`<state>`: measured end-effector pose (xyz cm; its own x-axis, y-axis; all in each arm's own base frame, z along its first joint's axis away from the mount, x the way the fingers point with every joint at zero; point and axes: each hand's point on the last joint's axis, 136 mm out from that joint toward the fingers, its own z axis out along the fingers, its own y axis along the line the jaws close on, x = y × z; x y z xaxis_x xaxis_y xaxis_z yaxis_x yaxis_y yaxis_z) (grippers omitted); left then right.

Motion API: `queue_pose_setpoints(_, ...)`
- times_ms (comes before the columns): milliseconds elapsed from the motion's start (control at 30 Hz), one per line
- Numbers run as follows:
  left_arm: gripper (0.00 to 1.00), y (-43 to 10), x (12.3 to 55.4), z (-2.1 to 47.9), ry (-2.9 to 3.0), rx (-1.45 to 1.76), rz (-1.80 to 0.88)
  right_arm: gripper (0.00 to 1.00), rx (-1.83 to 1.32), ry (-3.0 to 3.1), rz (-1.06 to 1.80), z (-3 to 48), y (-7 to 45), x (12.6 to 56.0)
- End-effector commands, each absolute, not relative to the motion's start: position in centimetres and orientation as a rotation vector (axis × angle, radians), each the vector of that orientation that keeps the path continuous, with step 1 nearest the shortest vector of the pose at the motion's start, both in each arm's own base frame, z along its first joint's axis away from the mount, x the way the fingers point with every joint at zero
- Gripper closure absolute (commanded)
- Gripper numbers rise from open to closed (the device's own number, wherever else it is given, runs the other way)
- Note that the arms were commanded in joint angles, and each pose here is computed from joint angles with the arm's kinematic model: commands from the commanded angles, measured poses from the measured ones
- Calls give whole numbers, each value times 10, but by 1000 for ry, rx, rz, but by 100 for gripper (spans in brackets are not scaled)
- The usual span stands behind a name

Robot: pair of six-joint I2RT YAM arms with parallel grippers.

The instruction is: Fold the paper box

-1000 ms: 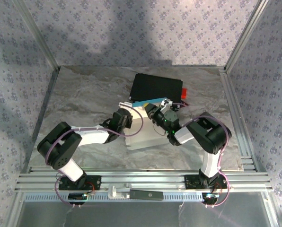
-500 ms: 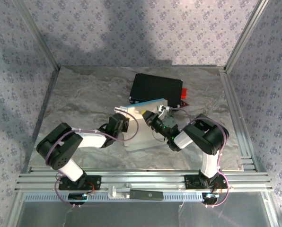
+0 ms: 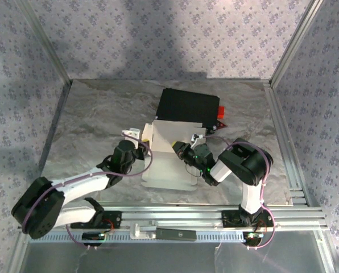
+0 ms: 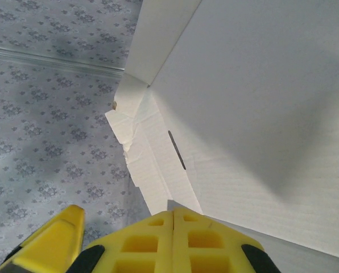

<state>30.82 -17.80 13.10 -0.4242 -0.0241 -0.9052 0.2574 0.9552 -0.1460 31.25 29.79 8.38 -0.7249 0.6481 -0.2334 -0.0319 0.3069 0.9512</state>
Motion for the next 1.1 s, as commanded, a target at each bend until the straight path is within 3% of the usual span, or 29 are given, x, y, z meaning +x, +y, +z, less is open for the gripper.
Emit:
queue_pose_setpoints(0,42,-162,317,126,2095,56,-401,100,601,1957,1444,102,296,317)
queue_pose_setpoints(67,40,-152,329,129,2194,-29,-525,95,691,2012,1383,102,288,317)
queue_pose_setpoints(133,40,-160,338,136,2272,5,-619,73,809,2092,1278,103,278,318)
queue_pose_setpoints(200,40,-174,343,141,2326,115,-665,58,897,2149,1176,109,268,317)
queue_pose_setpoints(433,40,-193,365,108,2526,321,-672,32,1307,2258,893,126,226,301)
queue_pose_setpoints(700,41,-204,374,72,2594,359,-656,31,1376,2282,910,163,219,311)
queue_pose_setpoints(833,50,-207,374,60,2585,362,-662,33,1339,2274,947,171,220,319)
queue_pose_setpoints(900,60,-208,375,58,2575,359,-667,34,1335,2282,953,169,221,321)
queue_pose_setpoints(1033,95,-210,375,64,2515,357,-652,35,1342,2316,958,159,225,324)
queue_pose_setpoints(1067,100,-209,375,68,2477,356,-634,35,1348,2324,967,157,228,324)
